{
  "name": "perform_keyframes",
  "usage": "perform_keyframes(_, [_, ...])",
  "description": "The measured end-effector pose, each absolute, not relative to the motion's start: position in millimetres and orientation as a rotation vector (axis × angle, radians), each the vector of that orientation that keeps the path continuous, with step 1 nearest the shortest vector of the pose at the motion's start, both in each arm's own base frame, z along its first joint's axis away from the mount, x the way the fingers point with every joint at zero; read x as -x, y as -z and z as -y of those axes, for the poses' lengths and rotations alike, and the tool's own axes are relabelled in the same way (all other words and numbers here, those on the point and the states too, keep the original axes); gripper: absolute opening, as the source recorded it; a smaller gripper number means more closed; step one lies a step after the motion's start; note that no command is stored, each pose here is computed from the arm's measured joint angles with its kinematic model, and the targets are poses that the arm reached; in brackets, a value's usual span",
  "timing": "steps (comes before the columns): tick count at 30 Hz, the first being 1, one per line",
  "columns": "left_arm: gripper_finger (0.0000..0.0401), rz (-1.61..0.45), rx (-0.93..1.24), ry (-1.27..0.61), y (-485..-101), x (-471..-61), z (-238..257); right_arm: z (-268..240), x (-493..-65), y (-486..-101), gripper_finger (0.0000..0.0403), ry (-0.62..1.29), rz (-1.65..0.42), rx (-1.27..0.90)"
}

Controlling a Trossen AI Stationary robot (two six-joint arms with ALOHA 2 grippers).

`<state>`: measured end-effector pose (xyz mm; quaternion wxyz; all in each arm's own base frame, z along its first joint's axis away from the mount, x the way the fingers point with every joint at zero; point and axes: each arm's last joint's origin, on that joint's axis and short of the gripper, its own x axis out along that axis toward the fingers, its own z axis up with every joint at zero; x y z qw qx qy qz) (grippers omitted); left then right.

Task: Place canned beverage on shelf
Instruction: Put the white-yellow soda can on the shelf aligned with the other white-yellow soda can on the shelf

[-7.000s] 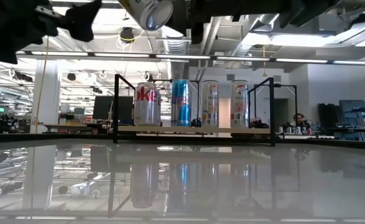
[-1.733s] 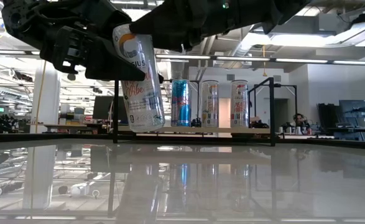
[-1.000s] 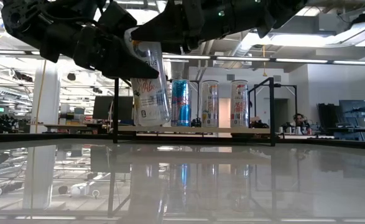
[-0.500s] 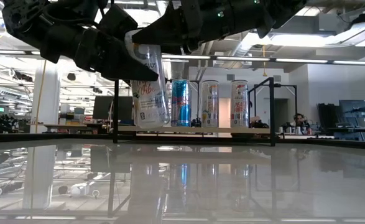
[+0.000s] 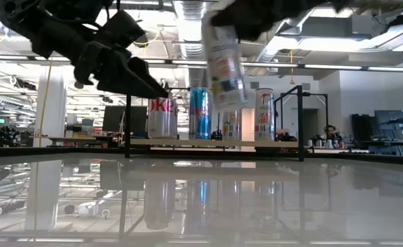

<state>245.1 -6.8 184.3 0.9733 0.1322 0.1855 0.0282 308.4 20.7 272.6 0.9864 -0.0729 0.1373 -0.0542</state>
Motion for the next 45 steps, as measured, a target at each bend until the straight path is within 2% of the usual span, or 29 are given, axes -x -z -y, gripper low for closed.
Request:
perform_keyframes(5, [0.036,-0.257,-0.253,-0.082,-186.0,-228.5,-0.1,13.2,-274.1,-252.9,0.0276,0.269,-0.09,0.07])
perform_keyframes(9, [0.036,-0.085,-0.226,-0.019,-188.0,-214.2,-5.7,35.2,-267.8,-247.8,0.0276,0.292,-0.028,0.053])
perform_keyframes(12, [0.036,-0.005,-0.204,0.058,-189.9,-208.5,-6.0,49.6,-270.4,-241.1,0.0276,0.287,-0.056,0.051])
perform_keyframes(22, [0.036,-0.003,-0.239,0.14,-187.3,-206.7,-3.2,66.8,-272.6,-236.8,0.0276,0.305,-0.071,0.047])
perform_keyframes(28, [0.0361,0.053,-0.262,0.263,-191.1,-205.9,3.1,72.4,-270.3,-238.3,0.0282,0.325,-0.068,0.054])
perform_keyframes(45, [0.0361,0.297,-0.277,0.255,-203.5,-148.4,5.1,93.6,-263.2,-231.0,0.0285,0.31,-0.141,0.038])
